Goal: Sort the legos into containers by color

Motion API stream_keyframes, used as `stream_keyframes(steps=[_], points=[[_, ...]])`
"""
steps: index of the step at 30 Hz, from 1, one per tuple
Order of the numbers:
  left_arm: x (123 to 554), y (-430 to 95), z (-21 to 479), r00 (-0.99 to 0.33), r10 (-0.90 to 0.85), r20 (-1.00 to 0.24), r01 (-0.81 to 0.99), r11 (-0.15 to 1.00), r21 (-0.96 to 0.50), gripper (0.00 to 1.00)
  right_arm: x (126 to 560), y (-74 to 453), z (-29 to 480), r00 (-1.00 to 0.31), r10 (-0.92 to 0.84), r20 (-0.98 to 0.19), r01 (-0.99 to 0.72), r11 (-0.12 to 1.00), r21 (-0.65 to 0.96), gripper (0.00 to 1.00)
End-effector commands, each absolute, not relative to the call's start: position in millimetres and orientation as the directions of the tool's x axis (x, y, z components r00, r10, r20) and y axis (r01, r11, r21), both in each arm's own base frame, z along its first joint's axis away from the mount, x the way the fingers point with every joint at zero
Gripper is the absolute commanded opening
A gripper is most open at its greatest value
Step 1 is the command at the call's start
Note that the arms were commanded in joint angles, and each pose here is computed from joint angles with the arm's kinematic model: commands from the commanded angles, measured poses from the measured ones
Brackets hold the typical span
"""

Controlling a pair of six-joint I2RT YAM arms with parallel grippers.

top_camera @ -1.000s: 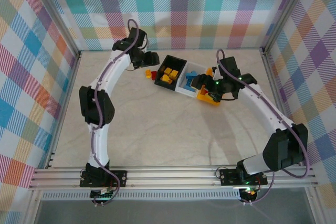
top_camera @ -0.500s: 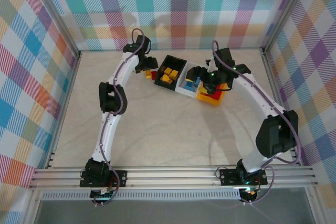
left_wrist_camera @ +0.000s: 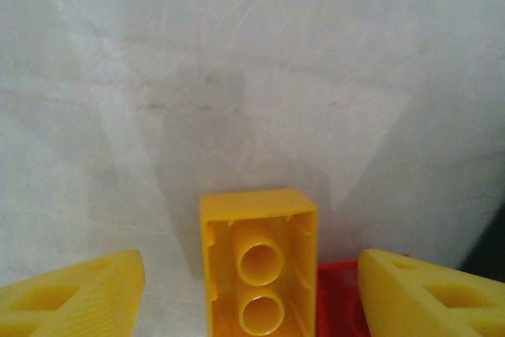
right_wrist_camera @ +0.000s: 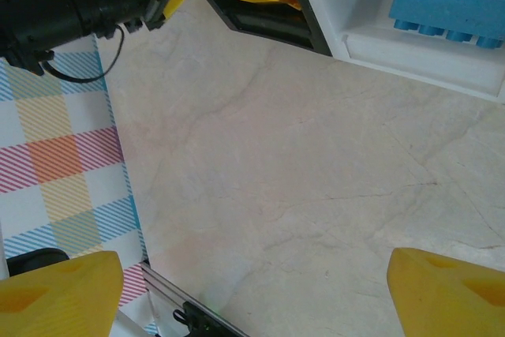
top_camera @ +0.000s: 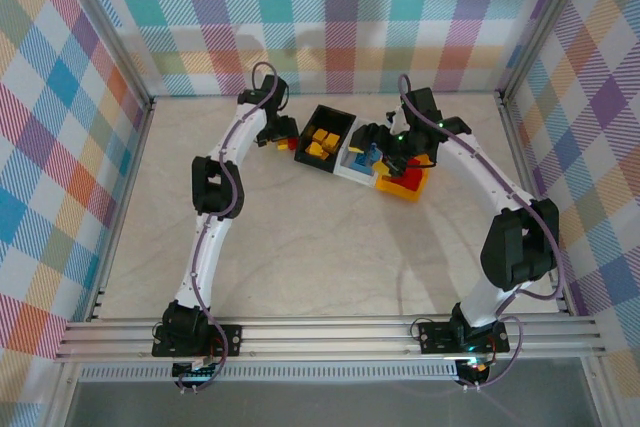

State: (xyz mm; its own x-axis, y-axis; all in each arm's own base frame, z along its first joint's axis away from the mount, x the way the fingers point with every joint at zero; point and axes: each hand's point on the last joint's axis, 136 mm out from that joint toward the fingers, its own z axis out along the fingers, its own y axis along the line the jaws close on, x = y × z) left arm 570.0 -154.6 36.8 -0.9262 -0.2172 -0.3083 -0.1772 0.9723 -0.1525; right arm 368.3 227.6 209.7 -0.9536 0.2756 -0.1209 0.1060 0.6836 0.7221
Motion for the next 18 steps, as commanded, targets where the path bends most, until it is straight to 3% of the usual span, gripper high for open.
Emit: stream_keyframes(steps=[1, 9, 18], points=[[544, -144, 28, -0.954, -0.180, -0.238, -0.168, 0.983, -0.073, 0.71, 369, 237, 219, -0.955, 0.265, -0.132, 0.080, 0.660, 0.747, 0.87], [498, -136, 41, -0.971, -0.139, -0.196, -0.128, 0.990, -0.066, 0.68, 357, 247, 215, -0.958, 0.247, -0.146, 0.062, 0.672, 0.738, 0.87], [380, -144, 40, -0.995, -0.051, -0.087, -0.041, 0.993, -0.107, 0.67, 345, 270, 209, -0.965, 0.206, -0.162, 0.024, 0.685, 0.728, 0.87]])
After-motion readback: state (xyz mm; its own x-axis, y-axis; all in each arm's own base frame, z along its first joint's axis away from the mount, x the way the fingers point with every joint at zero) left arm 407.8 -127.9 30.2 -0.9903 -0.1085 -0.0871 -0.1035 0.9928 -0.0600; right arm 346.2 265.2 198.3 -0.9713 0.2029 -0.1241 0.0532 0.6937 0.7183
